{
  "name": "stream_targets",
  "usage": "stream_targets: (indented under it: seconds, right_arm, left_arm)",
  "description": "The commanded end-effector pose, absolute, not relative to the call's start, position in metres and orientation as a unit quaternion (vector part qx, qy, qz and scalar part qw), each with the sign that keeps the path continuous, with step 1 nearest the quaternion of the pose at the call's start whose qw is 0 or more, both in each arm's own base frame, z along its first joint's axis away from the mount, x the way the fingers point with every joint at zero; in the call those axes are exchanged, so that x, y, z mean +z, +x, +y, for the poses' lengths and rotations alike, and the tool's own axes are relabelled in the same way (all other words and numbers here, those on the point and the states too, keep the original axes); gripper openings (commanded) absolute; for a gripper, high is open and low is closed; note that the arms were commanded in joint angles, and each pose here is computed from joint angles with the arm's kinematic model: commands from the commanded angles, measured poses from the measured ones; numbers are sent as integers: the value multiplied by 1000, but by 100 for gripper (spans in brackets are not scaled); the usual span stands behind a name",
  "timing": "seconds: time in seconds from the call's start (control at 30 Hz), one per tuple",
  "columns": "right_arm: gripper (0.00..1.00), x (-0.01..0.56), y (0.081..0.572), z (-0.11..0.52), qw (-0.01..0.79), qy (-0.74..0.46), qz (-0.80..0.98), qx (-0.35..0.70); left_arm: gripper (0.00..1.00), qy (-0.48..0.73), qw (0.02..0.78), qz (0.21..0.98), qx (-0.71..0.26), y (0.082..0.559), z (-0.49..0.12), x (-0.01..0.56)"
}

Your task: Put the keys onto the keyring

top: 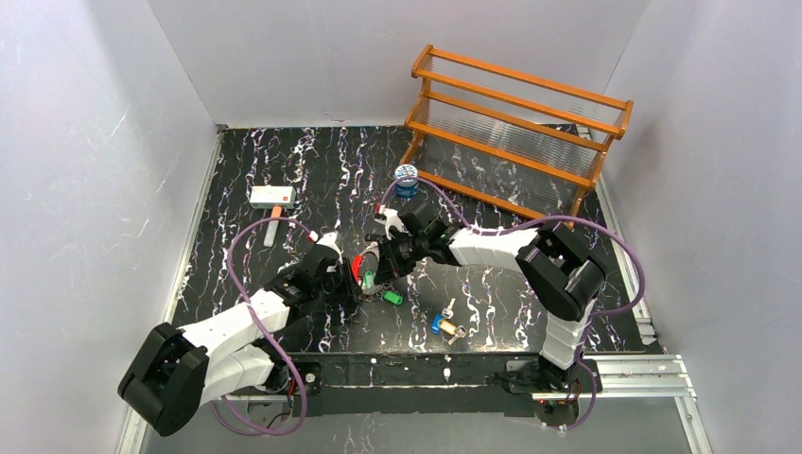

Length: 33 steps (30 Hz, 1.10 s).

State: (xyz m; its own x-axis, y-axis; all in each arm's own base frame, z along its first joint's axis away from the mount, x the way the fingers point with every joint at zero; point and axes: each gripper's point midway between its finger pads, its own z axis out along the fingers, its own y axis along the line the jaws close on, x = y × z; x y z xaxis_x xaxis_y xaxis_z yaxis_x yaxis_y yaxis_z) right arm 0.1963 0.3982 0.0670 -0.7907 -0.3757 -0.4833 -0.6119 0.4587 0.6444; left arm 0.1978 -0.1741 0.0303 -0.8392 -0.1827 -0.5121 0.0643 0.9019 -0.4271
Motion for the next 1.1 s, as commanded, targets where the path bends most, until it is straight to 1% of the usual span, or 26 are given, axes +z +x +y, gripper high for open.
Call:
stream_targets:
  seconds: [0.0,0.17,0.27,0.4,0.57,0.67,0.73,0.9,1.07]
  right_arm:
    - [11,73,192,413,138,-311,833,435]
    - [4,56,187,414,125,-313,843,419]
    - [1,47,188,409,124,-310,851,404]
    - [1,45,190,406,134,-314,853,395]
    - [2,60,193,403,160,-321,846,394]
    - [12,71,196,403,179,-326,839,397]
    - [17,77,197,404,189,-329,836,397]
    - [23,83,196,406,198,-334,833,394]
    - [35,78,192,409,187,-333,839,387]
  left_arm:
    - [23,-29,273,933,-234,192,-177,26]
    - [7,-29,277,934,-225,191,-173,24]
    - [0,-28,280,934,-221,192,-171,26]
    - [0,-28,285,931,-228,193,-174,33]
    - [0,-44,291,924,-246,194,-178,40]
    - [0,-54,290,920,-258,193,-180,40]
    - [0,-56,294,916,-266,195,-182,40]
    - [0,-56,292,918,-264,193,-181,37]
    - [0,-53,291,919,-261,193,-181,36]
